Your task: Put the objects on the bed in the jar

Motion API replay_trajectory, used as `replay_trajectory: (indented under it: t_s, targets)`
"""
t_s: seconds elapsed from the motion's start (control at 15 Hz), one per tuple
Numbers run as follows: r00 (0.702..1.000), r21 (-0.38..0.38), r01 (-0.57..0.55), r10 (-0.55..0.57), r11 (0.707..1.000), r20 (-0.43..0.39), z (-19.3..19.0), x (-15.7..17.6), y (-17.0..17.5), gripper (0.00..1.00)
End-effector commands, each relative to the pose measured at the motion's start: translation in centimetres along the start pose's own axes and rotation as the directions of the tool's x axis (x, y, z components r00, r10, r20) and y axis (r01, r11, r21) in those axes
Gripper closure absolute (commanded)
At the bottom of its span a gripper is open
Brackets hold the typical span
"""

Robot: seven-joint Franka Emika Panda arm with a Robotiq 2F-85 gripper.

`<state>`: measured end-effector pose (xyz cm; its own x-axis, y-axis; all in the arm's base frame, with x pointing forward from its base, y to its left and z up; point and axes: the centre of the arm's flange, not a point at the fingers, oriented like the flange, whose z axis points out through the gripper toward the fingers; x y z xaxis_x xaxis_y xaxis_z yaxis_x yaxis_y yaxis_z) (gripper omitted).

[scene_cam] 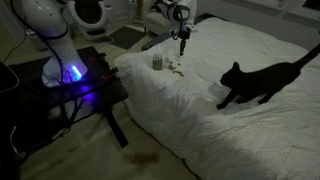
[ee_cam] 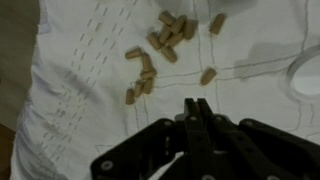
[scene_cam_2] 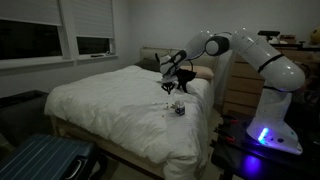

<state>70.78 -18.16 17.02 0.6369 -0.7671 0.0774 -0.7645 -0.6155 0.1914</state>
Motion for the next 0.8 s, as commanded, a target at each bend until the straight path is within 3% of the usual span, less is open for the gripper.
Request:
replay_trajectory:
  t_s: [0.0,0.73]
  targets:
    - [0.987,-0.014,0.148,-0.149,0.989,-0.061,-1.8,-6.5,1.3,0.99]
    - [0.931,-0.112,0.347,-0.356,0.931,-0.073,-6.9,-15.7,4.0,0.99]
